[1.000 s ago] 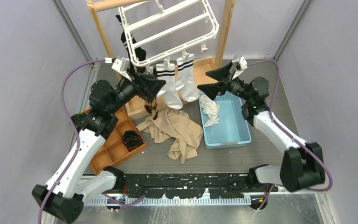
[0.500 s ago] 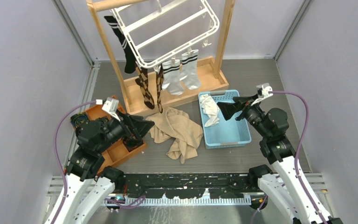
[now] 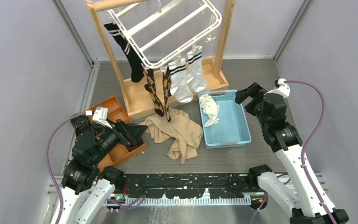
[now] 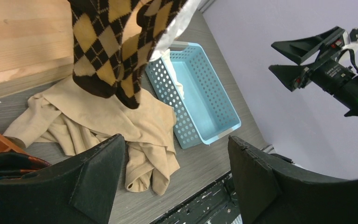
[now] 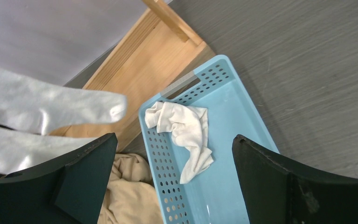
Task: Clip the socks to the hanger
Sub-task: Reset both arms
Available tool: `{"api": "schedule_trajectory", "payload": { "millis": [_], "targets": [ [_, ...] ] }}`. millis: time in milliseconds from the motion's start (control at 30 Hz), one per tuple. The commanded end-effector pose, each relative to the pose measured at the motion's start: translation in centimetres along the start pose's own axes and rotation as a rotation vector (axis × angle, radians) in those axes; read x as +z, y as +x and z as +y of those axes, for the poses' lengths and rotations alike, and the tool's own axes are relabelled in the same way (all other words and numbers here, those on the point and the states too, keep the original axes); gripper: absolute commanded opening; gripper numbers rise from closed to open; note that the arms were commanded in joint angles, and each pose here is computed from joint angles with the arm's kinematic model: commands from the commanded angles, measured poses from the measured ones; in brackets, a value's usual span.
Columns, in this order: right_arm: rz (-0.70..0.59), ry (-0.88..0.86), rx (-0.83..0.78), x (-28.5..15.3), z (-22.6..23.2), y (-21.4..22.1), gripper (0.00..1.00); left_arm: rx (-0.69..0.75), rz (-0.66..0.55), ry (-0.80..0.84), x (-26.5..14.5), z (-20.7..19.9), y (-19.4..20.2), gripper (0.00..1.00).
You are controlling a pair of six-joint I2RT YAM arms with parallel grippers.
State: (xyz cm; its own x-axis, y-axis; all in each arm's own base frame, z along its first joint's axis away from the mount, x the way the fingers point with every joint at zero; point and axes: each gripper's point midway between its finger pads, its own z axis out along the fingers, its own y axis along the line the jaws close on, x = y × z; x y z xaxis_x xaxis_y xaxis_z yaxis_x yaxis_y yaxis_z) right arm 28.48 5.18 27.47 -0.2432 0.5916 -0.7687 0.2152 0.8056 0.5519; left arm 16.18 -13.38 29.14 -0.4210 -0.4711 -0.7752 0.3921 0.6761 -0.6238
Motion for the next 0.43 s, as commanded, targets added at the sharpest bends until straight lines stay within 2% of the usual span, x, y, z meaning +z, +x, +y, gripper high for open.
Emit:
{"api": "schedule_trajectory", "payload": {
  "millis": [0,400],
  "targets": [
    [-0.120,0.100,0.079,-1.3,-0.9,-3.5,1.00,0.012,-0.039,-0.027,-0.5,-0.7,-2.1,0.82],
    [-0.146,0.112,0.066,-1.0,-0.4,-4.7,1.00,0.148,-0.001,-0.038,0.8,-1.1,-3.5,0.83]
  ]
}}
